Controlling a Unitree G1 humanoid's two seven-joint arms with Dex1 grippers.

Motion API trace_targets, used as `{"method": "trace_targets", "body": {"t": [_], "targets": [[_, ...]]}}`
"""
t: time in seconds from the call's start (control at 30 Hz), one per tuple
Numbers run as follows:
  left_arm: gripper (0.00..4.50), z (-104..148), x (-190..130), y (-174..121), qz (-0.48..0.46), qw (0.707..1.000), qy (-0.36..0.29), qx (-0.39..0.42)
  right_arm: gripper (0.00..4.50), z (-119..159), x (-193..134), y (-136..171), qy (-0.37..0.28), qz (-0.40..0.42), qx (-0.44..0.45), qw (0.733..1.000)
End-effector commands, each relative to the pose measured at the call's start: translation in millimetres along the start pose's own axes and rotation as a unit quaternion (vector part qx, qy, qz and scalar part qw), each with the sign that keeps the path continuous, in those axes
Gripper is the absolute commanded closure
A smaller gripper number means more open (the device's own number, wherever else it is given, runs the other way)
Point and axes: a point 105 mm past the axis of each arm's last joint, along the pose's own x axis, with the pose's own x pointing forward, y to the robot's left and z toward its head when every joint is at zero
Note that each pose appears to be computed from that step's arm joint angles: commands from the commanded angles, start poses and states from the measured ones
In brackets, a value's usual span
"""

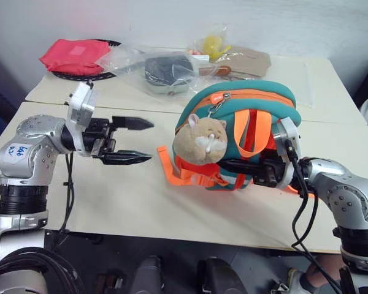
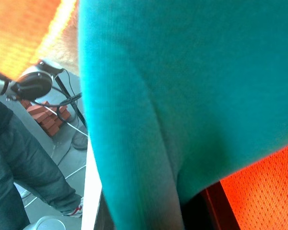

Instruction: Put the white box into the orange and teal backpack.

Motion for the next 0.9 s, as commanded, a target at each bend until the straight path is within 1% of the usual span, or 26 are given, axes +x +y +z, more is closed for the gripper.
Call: {"method": "trace_targets", "body": {"t": [0.03, 0.17, 0.27, 0.33, 0.43, 0.5, 0.57, 0.6, 0.67, 0.77, 0.8, 0.83, 0.9], "targets": [[0.04, 18, 28, -21, -0.004, 0.998, -0.040, 0.040, 4.50, 3, 2, 2, 0.000, 0.006, -0.010, 1.000], [0.04, 3, 55, -30, 0.013, 0.997, -0.032, 0.063, 4.50, 2, 3, 1, 0.001, 0.010, -0.006, 1.000], [0.04, 2, 77, -34, 0.015, 0.994, -0.065, 0.082, 4.50, 5, 7, -1, -0.008, 0.009, -0.016, 1.000], [0.42, 3, 85, -34, 0.014, 0.993, -0.075, 0.095, 4.50, 8, 9, -1, -0.015, 0.010, -0.021, 1.000], [1.20, -8, 84, -33, 0.012, 0.993, -0.049, 0.110, 4.50, 9, 10, -3, -0.017, 0.008, -0.024, 1.000], [1.72, -11, 78, -29, 0.019, 0.993, -0.043, 0.107, 4.50, 9, 11, -3, -0.017, 0.006, -0.025, 1.000], [2.27, -8, 68, -19, 0.045, 0.992, -0.044, 0.108, 4.50, 9, 11, -4, -0.020, 0.003, -0.026, 0.999], [2.49, -3, 55, -7, 0.075, 0.990, -0.044, 0.108, 4.50, 9, 10, -4, -0.021, 0.000, -0.026, 0.999], [2.88, 3, 34, 8, 0.112, 0.988, -0.039, 0.102, 4.50, 8, 9, -3, -0.022, -0.004, -0.025, 0.999], [2.88, 7, -1, 28, 0.159, 0.984, -0.020, 0.081, 4.50, 6, 6, -2, -0.021, -0.011, -0.023, 0.999], [2.88, 2, -11, 36, 0.184, 0.981, -0.009, 0.063, 4.50, 6, 6, -2, -0.022, -0.014, -0.022, 0.999], [2.88, -11, -22, 46, 0.217, 0.975, 0.018, 0.031, 4.50, 5, 5, -1, -0.022, -0.016, -0.021, 0.999], [2.88, -40, -36, 57, 0.263, 0.961, 0.084, -0.006, 4.50, 5, 5, 0, -0.024, -0.020, -0.020, 0.999]]}}
